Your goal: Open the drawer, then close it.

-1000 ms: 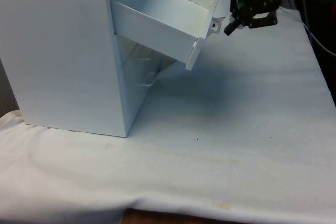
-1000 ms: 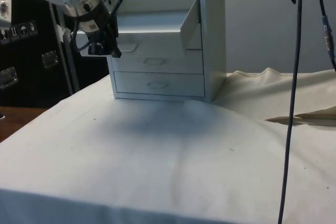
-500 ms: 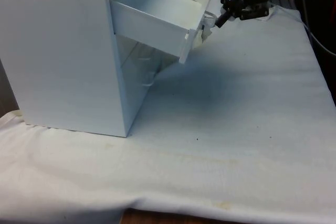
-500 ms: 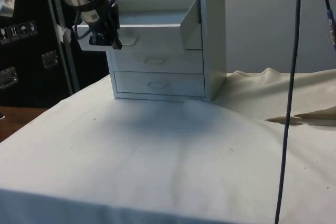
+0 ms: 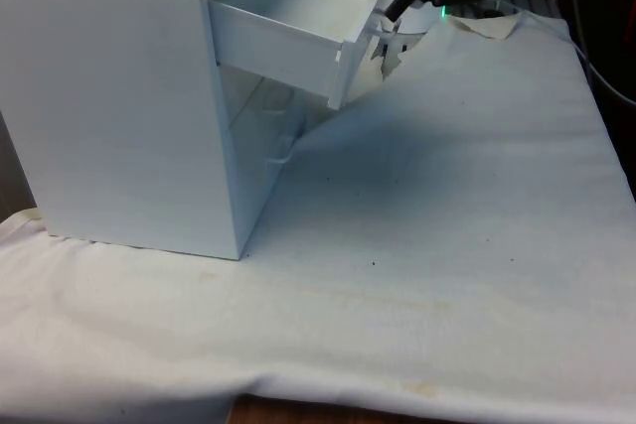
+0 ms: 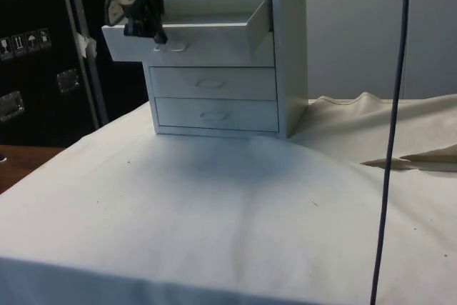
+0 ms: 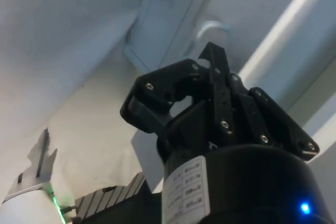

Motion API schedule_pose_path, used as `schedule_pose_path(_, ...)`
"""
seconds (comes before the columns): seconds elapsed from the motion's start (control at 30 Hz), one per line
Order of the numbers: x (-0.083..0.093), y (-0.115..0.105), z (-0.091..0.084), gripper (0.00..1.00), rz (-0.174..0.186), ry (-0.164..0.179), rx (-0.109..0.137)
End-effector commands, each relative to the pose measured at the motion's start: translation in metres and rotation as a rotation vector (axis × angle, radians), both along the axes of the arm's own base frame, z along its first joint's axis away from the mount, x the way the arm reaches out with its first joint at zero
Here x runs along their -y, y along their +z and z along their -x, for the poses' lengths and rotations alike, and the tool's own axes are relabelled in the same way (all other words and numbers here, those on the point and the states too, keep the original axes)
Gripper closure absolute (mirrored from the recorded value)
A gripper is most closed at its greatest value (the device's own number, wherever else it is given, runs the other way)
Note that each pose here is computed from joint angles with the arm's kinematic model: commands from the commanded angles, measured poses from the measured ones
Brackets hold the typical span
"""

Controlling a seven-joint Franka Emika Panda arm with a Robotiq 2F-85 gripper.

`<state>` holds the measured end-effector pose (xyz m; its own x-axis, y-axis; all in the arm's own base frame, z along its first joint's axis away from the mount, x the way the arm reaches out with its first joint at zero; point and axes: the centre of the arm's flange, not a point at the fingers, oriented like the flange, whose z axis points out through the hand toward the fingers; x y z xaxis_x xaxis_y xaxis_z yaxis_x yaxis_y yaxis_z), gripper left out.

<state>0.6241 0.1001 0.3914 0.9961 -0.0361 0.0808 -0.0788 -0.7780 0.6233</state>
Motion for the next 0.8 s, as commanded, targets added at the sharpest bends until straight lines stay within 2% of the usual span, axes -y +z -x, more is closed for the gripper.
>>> schedule_pose_path(0.0, 0.004, 0.006, 0.000, 1.00, 0.002, 0.007, 0.003)
schedule_pose_path(0.23, 0.022, 0.014, -0.001, 1.00, 0.008, 0.009, 0.004)
schedule_pose_path(0.27, 0.015, 0.014, -0.001, 1.00, 0.002, 0.002, 0.005)
schedule_pose_path(0.33, 0.025, 0.015, -0.002, 1.00, 0.011, 0.010, 0.003)
schedule_pose_path(0.5, 0.030, 0.017, -0.002, 1.00, 0.029, 0.019, -0.004)
schedule_pose_path(0.57, 0.026, 0.016, -0.002, 1.00, 0.022, 0.010, -0.007)
schedule_pose_path(0.6, 0.031, 0.018, -0.001, 1.00, 0.039, 0.022, -0.007)
schedule_pose_path(0.77, 0.032, 0.021, 0.000, 1.00, 0.065, 0.030, -0.012)
